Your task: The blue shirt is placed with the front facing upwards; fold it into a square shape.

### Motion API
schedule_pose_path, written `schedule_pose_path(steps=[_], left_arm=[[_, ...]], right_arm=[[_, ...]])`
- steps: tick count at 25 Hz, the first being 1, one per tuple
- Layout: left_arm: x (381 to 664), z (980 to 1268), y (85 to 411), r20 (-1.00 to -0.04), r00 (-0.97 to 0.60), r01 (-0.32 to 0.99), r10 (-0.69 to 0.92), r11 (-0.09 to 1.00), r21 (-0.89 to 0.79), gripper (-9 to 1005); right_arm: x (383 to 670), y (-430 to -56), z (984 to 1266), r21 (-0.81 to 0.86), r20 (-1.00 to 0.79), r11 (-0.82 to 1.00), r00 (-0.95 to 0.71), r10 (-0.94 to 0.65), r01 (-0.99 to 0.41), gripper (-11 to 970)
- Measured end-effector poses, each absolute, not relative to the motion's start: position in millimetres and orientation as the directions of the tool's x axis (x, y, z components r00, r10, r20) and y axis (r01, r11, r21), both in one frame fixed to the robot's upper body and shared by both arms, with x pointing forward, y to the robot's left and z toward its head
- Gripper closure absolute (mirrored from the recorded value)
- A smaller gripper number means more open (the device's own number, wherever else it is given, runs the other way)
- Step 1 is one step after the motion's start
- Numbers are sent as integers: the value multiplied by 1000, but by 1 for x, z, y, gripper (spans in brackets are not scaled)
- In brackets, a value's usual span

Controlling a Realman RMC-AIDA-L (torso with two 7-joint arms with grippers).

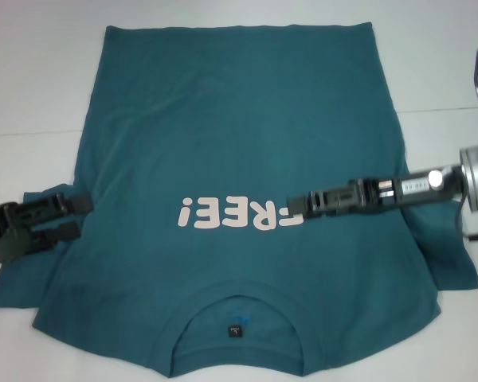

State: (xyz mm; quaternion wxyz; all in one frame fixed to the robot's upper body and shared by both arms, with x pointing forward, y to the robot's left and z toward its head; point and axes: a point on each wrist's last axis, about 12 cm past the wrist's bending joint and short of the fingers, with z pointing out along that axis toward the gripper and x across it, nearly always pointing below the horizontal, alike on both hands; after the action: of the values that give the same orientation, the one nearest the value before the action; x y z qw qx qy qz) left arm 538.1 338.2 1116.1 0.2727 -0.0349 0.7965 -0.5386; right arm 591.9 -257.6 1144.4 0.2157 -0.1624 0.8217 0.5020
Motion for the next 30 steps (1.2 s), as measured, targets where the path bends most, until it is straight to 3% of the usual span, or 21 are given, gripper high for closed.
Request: schedule_pose_path(steps=[14,30], left_arm=[[556,1100,354,-288,-798,10,-529,467,-884,123],[580,1079,377,-348,-667,-188,-659,601,-777,124]], right_arm=[[618,-264,1161,762,-385,541,-921,-61,-355,322],[619,-262,1153,747,-371,572,-926,-64,-339,323]])
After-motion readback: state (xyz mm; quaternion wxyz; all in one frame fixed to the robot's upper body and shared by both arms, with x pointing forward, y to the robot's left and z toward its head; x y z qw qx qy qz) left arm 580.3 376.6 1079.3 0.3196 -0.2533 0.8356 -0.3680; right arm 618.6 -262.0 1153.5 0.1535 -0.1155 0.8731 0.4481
